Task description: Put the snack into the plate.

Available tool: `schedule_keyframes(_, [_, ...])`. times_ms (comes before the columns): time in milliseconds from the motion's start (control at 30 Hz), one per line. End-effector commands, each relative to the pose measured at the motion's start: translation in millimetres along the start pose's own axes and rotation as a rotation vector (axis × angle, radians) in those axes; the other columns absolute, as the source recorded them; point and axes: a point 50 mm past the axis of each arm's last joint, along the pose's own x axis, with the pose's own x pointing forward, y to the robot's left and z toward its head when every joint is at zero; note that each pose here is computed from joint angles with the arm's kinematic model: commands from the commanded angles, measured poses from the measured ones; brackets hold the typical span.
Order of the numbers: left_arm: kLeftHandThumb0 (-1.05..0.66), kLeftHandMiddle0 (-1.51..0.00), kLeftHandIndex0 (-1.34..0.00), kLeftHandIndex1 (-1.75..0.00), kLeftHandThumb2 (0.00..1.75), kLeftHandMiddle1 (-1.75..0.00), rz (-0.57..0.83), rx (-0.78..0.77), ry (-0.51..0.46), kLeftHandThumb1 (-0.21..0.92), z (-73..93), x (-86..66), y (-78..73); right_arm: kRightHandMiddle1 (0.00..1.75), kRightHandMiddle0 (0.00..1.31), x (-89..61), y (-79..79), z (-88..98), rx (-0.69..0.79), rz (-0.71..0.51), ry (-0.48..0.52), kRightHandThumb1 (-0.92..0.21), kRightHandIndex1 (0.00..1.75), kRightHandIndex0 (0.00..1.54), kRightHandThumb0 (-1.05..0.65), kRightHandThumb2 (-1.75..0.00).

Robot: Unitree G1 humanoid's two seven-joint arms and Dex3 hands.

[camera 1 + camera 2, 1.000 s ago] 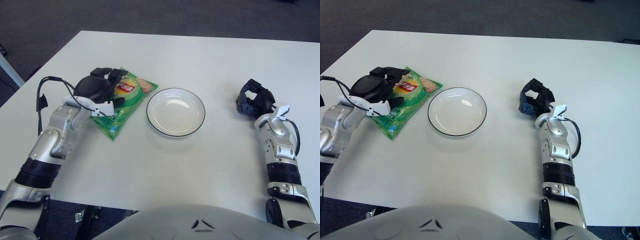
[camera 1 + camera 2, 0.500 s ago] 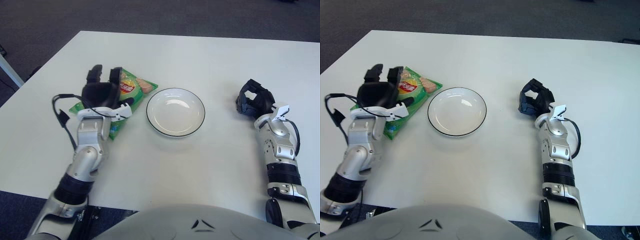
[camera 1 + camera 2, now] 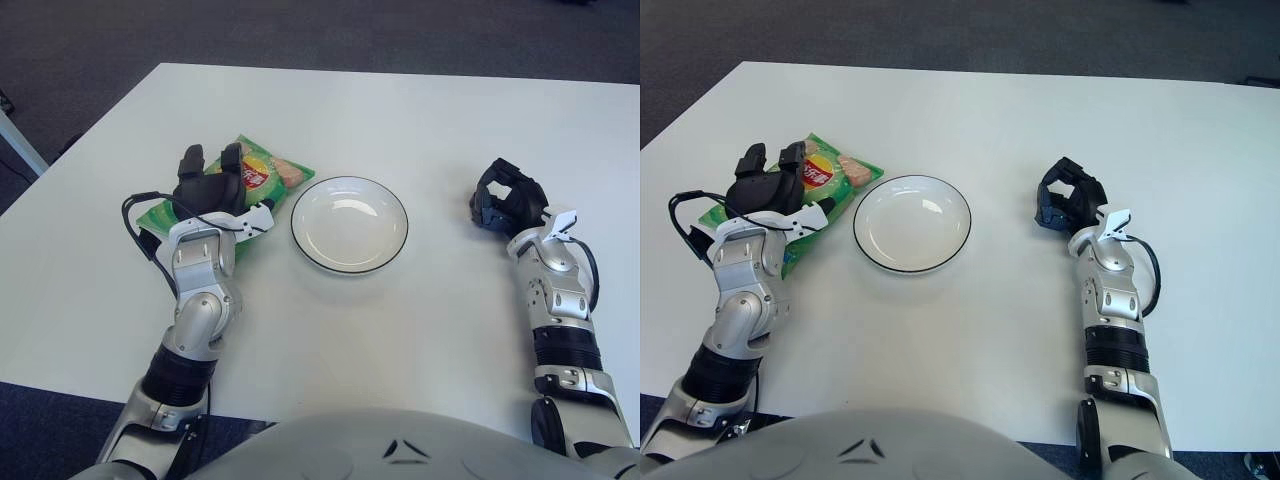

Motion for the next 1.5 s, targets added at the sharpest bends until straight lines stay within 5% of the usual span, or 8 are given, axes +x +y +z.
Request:
schedule_keyframes(0, [-1.05,0.0,0.0,-0.24,0.96,0.0,-0.018,-0.023,0.004,0.92,3.6,-1.7,1.2,1.75,0.6,-17.3,3.3,-44.1,0.034,-0.004,0.203,-0.34,1.75,1.29,-0.47,-1.29])
schedule_keyframes(467, [-1.05,0.0,0.0,-0.13,1.0,0.0,-0.121,-0.076,0.008,0.92,15.8,-10.5,-11.9,1.75,0.6,-17.9,3.5,-42.7,0.037,0.003,0.206,-0.33,1.75,1.3,-0.48,-1.29])
schedule_keyframes(1333, [-1.05,0.0,-0.01,0.0,0.97,0.0,-0.082,0.113,0.185,0.92,-5.3,20.4,-66.4,1.75,0.6,-19.6,2.2,-41.9,0.033,0.0,0.204,-0.34,1.75,1.29,-0.47,-1.29])
schedule_keyframes(1467, [-1.05,-0.05,-0.01,-0.11,0.94,-0.21,-0.062,0.12,0.211,0.92,-11.2,28.7,-73.7,1.75,0.6,-20.3,1.9,-41.6,0.032,-0.003,0.205,-0.34,1.75,1.29,-0.47,-1.29])
